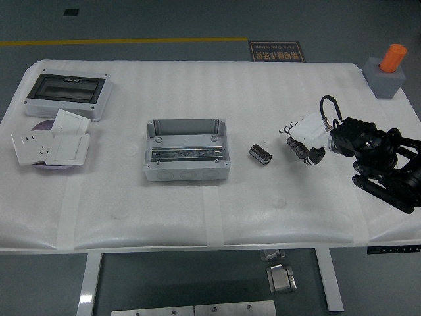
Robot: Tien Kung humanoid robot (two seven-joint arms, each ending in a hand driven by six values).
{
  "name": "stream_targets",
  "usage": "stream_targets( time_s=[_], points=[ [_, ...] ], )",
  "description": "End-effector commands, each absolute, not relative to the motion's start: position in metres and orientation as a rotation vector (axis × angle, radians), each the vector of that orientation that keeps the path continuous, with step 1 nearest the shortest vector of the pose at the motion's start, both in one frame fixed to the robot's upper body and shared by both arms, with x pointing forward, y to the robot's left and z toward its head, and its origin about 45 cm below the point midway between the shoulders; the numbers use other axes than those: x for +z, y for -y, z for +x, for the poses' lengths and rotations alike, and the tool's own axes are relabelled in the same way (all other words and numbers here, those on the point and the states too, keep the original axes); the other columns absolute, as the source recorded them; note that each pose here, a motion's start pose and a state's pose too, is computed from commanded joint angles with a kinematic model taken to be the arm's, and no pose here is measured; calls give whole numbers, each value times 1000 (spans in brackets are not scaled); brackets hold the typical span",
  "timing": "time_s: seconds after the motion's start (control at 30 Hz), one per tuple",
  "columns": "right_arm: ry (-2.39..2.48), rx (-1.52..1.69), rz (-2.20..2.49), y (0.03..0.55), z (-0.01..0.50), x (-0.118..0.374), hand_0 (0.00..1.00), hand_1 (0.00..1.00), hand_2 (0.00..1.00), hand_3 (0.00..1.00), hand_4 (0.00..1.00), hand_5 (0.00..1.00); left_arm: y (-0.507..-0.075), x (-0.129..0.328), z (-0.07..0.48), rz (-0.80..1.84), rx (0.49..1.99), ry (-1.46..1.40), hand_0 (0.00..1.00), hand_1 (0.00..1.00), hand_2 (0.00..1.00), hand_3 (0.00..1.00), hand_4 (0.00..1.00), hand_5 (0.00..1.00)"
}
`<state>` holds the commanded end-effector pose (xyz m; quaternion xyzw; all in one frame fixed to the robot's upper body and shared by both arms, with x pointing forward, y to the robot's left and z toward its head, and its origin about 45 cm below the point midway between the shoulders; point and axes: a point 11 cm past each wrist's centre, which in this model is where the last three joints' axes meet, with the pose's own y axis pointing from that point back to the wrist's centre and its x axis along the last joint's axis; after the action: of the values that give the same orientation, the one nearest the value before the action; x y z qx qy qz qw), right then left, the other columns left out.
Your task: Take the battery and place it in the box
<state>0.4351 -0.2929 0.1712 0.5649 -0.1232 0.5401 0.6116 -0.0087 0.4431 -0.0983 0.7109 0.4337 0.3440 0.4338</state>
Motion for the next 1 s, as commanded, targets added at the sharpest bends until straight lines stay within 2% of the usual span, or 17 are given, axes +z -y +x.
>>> stream_targets(
  time_s=[0.13, 0.17, 0.33, 0.37, 0.53, 0.57, 0.73, 0.77, 1.0],
  points=[
    [297, 1237, 1311, 295, 436, 170, 598, 626, 846, 946, 808, 127, -442, -99, -6, 1760, 866, -1069, 651, 681, 514, 594, 448, 512],
    [300, 1236, 1313, 295, 436, 170, 596, 612, 804, 877, 789, 131, -442, -99, -6, 1757, 870, -1066, 651, 679, 512, 593, 447, 514],
    [311, 1241, 1325, 294, 438, 172, 596, 612, 804, 877, 789, 131, -442, -100, -3, 1744, 885, -1056, 651, 679, 512, 593, 447, 514],
    [314, 1244, 1328, 294, 439, 172, 588, 602, 786, 836, 701, 162, -442, -100, -3, 1742, 887, -1053, 650, 677, 508, 592, 447, 514],
    [323, 1251, 1333, 294, 440, 174, 588, 602, 786, 836, 701, 162, -441, -101, -2, 1733, 897, -1043, 650, 677, 508, 592, 447, 514],
    [324, 1254, 1334, 294, 440, 174, 586, 590, 757, 770, 606, 169, -441, -101, -1, 1731, 900, -1041, 650, 677, 507, 590, 449, 513],
    [325, 1265, 1336, 294, 440, 175, 586, 590, 757, 770, 606, 169, -441, -101, 0, 1721, 912, -1030, 650, 677, 507, 590, 449, 513],
    [325, 1265, 1336, 295, 440, 174, 573, 583, 744, 728, 563, 160, -441, -102, 1, 1718, 916, -1028, 648, 675, 507, 590, 447, 514],
    [332, 1272, 1341, 295, 439, 173, 569, 576, 730, 704, 545, 162, -440, -102, 3, 1706, 930, -1013, 648, 674, 506, 591, 447, 514]
  ],
)
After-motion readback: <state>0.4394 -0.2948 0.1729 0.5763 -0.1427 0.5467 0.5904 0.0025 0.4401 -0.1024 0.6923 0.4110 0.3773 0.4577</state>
